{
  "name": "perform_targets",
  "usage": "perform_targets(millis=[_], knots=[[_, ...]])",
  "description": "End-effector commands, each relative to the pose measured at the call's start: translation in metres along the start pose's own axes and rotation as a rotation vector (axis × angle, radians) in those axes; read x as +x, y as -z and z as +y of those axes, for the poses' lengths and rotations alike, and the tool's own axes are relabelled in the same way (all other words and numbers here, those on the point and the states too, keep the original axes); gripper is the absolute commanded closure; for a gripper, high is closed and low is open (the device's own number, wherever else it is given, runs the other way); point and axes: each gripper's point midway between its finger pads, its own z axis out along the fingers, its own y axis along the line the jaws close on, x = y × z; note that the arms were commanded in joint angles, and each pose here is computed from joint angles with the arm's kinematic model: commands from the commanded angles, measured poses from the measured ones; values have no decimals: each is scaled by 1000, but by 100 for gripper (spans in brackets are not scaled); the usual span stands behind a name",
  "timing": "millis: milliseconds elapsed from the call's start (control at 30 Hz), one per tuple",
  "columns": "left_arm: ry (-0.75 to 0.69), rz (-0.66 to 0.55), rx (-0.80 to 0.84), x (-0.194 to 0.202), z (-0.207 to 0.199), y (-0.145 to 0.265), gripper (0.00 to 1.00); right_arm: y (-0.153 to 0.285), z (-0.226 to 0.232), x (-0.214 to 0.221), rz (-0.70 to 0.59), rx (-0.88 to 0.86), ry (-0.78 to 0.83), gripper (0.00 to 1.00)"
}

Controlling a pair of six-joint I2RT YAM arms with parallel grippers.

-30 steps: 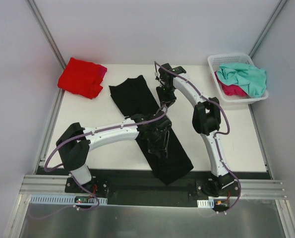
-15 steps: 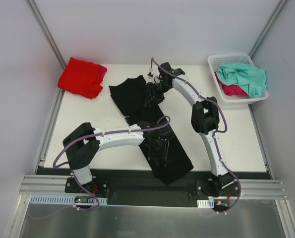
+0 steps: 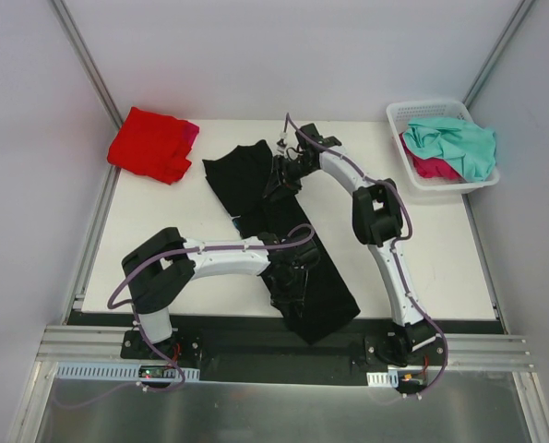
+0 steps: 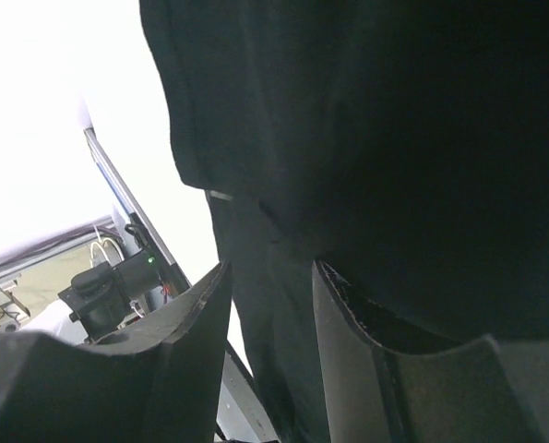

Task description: Fold and stack the t-shirts

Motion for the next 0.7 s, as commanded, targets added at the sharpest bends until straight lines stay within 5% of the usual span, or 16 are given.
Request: perform_targets(millis=[0, 667], knots=[[17, 14, 5, 9, 3, 1, 63, 13, -9, -21, -67, 17, -26, 56], [46, 18, -14, 19, 18, 1, 64, 51, -76, -7, -70, 316, -42, 55]])
